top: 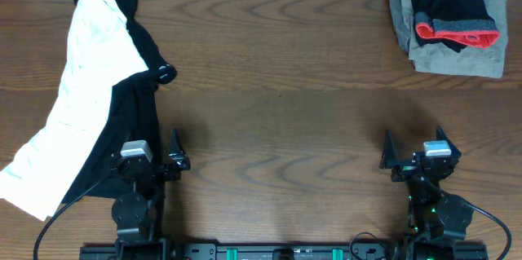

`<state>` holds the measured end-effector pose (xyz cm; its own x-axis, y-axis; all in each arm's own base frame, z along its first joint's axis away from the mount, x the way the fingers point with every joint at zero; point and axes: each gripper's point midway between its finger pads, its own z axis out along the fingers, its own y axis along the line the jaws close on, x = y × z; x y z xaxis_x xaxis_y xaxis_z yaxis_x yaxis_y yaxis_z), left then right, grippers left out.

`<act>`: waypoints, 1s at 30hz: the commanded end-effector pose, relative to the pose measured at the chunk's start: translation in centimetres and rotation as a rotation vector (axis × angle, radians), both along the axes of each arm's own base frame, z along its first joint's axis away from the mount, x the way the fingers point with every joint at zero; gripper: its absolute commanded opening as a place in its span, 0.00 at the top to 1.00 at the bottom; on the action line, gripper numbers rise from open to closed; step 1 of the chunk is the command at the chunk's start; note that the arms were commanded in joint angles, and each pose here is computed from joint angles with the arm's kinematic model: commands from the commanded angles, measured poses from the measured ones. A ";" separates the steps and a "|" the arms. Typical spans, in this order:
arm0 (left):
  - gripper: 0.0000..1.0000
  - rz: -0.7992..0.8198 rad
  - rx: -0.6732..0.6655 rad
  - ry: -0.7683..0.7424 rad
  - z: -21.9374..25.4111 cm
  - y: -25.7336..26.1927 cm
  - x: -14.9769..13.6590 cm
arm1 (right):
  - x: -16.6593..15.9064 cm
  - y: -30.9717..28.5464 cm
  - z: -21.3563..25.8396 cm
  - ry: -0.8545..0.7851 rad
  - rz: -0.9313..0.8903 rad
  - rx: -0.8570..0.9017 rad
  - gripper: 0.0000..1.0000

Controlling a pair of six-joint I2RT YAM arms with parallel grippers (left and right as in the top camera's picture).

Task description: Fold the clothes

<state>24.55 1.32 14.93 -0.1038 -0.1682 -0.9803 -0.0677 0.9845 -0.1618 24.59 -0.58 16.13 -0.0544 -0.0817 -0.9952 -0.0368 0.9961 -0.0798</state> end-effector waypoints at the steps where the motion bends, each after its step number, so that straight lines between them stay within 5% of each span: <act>1: 0.02 0.003 0.016 0.057 -1.6 0.1 -0.1 | 0.0 0.1 -0.1 0.003 0.005 0.000 0.01; 18: 0.02 -0.010 0.004 0.040 -1.0 -0.1 -0.1 | -0.3 1.4 4.6 -0.189 0.079 0.004 0.01; 30: 0.02 -0.022 0.004 0.018 6.3 -0.4 -0.5 | 0.3 2.9 13.5 -0.191 0.179 0.094 0.01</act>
